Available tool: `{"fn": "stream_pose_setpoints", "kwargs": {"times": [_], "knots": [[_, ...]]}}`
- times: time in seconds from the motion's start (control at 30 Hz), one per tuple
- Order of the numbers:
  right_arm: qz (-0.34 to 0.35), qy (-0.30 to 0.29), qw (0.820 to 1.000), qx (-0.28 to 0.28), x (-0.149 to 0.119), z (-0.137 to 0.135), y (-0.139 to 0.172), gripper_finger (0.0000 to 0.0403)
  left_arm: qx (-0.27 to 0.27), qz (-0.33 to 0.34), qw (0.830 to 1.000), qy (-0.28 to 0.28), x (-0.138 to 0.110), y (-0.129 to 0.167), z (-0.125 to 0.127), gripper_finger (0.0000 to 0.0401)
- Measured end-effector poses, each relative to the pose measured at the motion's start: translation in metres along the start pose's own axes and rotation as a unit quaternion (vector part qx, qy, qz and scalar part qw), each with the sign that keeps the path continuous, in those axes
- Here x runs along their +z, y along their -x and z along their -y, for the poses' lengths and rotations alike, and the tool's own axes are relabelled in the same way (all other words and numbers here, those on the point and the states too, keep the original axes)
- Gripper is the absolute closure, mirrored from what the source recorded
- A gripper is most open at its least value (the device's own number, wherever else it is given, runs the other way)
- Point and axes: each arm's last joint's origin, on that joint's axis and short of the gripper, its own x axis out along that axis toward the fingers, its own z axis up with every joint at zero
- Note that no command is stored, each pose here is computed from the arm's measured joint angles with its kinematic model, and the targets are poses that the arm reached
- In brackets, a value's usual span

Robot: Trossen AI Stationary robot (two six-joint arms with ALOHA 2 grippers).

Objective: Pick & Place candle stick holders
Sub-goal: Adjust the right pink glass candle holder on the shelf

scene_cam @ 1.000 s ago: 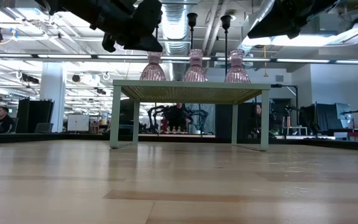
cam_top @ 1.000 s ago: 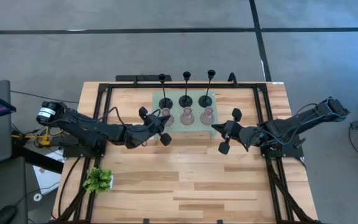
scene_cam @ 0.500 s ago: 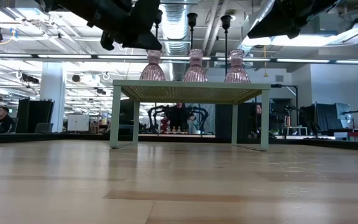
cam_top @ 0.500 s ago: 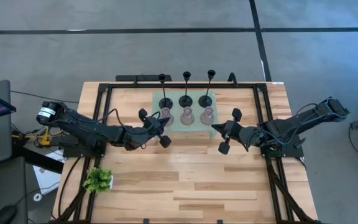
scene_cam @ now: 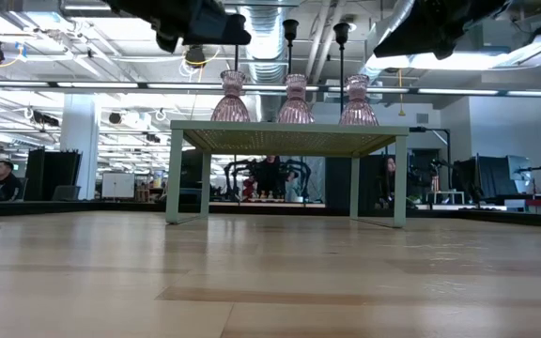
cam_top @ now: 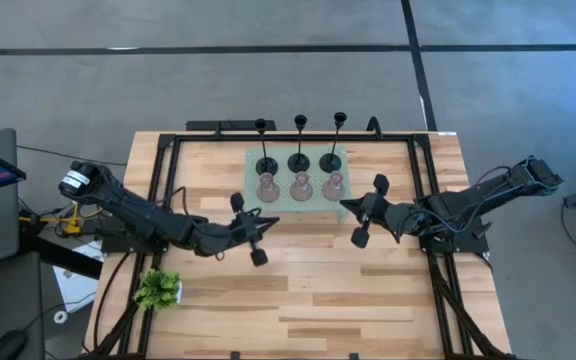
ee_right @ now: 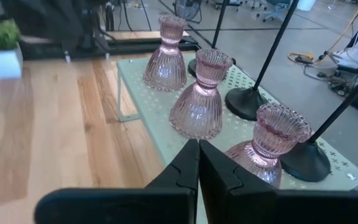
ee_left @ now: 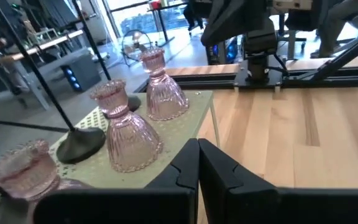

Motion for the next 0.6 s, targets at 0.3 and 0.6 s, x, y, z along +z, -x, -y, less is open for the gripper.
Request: {"fn": "stream_pose_setpoints", "kwargs": {"times": [0.3,0.6], "knots": [[0.020,-0.073,0.997,0.007,0.004,-0.004,-0.003,0.0403,0.034,-0.002,0.999,-0.032,0.001,0.017,0.013,0.0397],[0.007,-0.068,0.996,-0.051,-0.011,-0.023,-0.030,0.0403,0.075,-0.006,0.996,-0.056,0.001,0.028,0.018,0.0397]]}}
